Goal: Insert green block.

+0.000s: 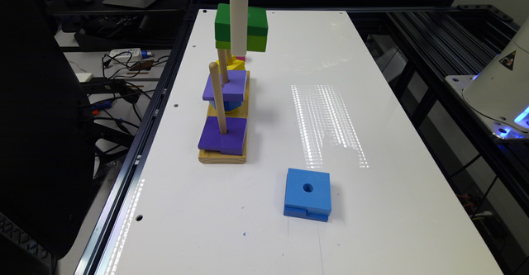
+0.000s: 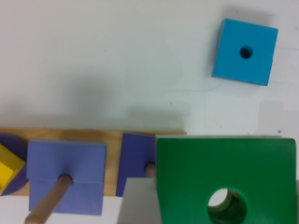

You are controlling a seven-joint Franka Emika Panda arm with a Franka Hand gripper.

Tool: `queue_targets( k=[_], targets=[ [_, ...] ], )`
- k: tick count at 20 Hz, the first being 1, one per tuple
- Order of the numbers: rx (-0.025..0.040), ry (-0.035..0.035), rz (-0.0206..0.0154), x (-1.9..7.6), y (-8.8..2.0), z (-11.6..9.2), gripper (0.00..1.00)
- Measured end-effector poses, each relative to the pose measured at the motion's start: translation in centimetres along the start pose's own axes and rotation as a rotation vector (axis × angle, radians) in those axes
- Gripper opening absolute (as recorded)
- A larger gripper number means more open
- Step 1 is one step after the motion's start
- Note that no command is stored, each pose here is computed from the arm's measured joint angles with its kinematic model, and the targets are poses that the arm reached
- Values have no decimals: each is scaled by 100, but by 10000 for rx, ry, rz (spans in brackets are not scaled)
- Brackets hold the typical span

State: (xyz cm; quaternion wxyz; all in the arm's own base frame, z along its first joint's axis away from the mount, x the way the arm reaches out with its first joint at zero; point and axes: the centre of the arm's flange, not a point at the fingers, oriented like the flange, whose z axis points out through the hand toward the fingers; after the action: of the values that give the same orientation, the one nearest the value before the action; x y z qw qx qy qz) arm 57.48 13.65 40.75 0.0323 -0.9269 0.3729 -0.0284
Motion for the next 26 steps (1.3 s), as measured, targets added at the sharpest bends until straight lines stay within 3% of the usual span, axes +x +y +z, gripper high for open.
queue_targets(
  k=[6, 26],
  targets=[
    [32, -3, 6, 19, -8, 54, 0],
    [28, -16, 8, 22, -10, 72, 0]
  ],
)
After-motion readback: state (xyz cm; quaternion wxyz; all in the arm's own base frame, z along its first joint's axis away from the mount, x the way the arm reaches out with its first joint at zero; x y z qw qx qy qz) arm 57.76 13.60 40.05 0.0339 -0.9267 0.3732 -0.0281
